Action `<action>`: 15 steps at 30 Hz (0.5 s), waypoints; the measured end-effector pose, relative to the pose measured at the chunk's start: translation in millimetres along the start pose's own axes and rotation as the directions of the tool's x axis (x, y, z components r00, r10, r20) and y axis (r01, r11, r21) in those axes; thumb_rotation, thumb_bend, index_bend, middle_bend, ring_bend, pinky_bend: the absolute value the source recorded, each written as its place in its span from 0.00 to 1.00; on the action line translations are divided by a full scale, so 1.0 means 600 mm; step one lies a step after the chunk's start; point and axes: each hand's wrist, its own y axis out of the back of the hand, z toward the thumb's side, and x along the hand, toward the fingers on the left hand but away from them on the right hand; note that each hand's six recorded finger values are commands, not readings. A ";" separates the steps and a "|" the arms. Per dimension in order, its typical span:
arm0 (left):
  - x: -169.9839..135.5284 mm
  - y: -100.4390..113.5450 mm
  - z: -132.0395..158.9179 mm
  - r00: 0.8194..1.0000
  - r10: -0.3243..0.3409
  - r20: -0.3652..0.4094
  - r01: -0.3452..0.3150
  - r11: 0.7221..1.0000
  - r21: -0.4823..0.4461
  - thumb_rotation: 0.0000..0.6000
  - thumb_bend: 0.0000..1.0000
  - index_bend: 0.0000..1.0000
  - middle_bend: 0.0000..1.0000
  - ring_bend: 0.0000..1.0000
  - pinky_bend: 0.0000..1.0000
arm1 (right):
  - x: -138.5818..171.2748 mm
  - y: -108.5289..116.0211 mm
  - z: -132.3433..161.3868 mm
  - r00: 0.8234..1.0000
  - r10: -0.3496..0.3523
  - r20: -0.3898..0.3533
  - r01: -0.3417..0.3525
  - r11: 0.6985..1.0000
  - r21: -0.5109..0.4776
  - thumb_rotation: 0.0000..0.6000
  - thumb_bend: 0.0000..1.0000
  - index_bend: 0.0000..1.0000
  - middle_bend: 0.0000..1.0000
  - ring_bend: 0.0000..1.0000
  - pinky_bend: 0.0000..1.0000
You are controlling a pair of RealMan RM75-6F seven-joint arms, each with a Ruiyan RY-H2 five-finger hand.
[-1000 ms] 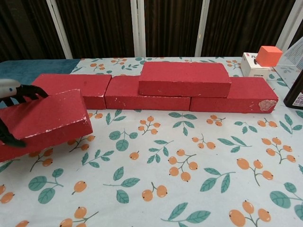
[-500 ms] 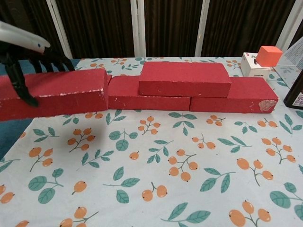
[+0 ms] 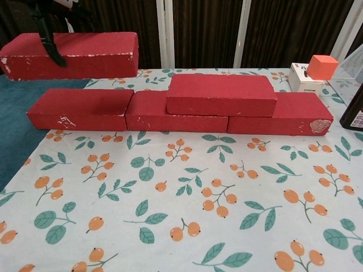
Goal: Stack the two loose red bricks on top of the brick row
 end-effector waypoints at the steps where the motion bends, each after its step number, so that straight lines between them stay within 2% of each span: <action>1: 0.003 0.001 0.000 1.000 0.006 0.003 -0.006 1.000 0.000 1.00 0.01 0.43 0.38 0.24 0.25 | 0.000 0.000 -0.001 1.000 -0.001 0.003 0.001 1.000 0.002 1.00 0.12 0.04 0.06 0.02 0.00; 9: 0.039 0.000 0.010 0.997 0.065 0.050 -0.068 0.996 0.050 1.00 0.01 0.43 0.38 0.24 0.25 | -0.001 0.001 -0.003 1.000 -0.010 0.020 0.009 1.000 0.013 1.00 0.12 0.04 0.06 0.03 0.00; 15: 0.058 -0.010 0.009 0.995 0.075 0.067 -0.077 0.997 0.028 1.00 0.01 0.43 0.37 0.24 0.25 | -0.003 0.002 -0.005 0.999 -0.017 0.033 0.016 1.000 0.024 1.00 0.12 0.04 0.06 0.03 0.00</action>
